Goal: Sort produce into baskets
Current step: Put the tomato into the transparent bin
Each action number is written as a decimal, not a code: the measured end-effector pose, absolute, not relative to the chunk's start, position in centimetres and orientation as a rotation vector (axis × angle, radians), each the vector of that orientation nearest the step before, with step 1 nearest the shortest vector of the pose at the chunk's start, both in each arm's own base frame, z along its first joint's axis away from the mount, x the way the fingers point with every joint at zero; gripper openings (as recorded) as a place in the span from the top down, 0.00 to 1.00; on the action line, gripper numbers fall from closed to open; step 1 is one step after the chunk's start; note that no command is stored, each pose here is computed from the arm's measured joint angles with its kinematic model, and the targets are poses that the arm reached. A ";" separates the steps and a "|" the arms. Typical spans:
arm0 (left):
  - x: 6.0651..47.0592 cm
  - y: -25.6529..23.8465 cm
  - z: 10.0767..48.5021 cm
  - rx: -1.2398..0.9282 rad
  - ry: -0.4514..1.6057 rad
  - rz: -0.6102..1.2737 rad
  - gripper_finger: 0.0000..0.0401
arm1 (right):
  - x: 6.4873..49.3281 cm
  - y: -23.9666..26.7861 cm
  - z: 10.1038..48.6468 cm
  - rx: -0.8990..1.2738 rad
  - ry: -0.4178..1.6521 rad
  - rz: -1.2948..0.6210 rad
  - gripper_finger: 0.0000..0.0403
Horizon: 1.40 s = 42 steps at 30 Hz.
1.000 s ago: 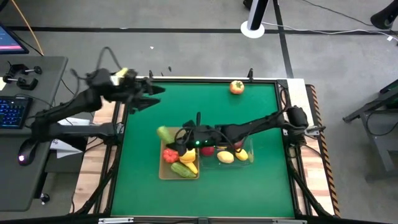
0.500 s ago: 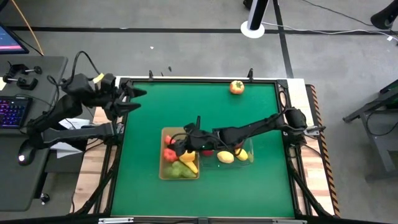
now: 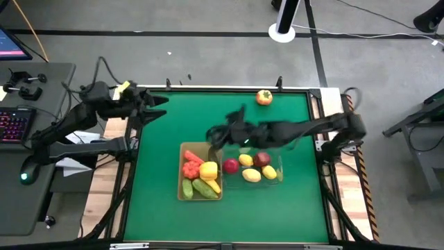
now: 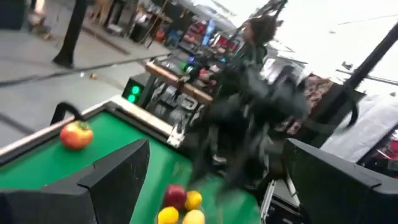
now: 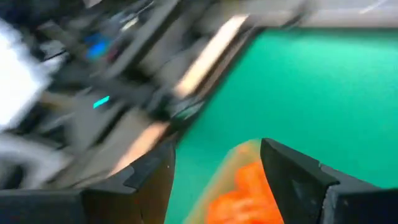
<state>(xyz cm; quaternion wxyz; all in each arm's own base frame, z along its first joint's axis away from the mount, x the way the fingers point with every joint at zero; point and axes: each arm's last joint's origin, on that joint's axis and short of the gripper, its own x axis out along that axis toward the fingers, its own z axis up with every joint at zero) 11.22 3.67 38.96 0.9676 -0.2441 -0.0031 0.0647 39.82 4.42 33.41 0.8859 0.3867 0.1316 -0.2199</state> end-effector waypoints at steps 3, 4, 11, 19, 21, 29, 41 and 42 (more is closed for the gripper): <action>12.4 4.1 38.5 -0.522 0.034 0.141 0.11 | 36.2 2.5 35.4 0.710 0.293 -0.672 0.43; 12.8 4.3 38.3 -0.528 0.050 0.141 0.11 | 35.0 1.7 35.7 0.699 0.318 -0.748 0.43; 17.0 5.2 36.6 -0.532 0.157 0.159 0.11 | 28.4 -4.4 33.7 0.748 0.721 -1.207 0.43; 22.9 6.9 34.7 -0.566 0.136 0.159 0.11 | 26.4 -15.1 31.6 0.731 0.970 -1.269 0.43; 24.1 7.2 34.0 -0.604 0.136 0.164 0.11 | 26.0 -18.1 30.8 0.763 0.961 -1.265 0.43; 27.0 8.2 31.4 -0.754 0.181 0.203 0.11 | 24.1 -24.9 27.2 0.828 1.030 -1.331 0.43; 26.8 10.8 30.7 -0.727 0.171 0.314 0.11 | 24.4 -26.1 26.2 0.835 0.985 -1.376 0.43; 26.7 11.0 30.8 -0.723 0.166 0.312 0.11 | 24.4 -26.0 26.2 0.834 0.991 -1.374 0.43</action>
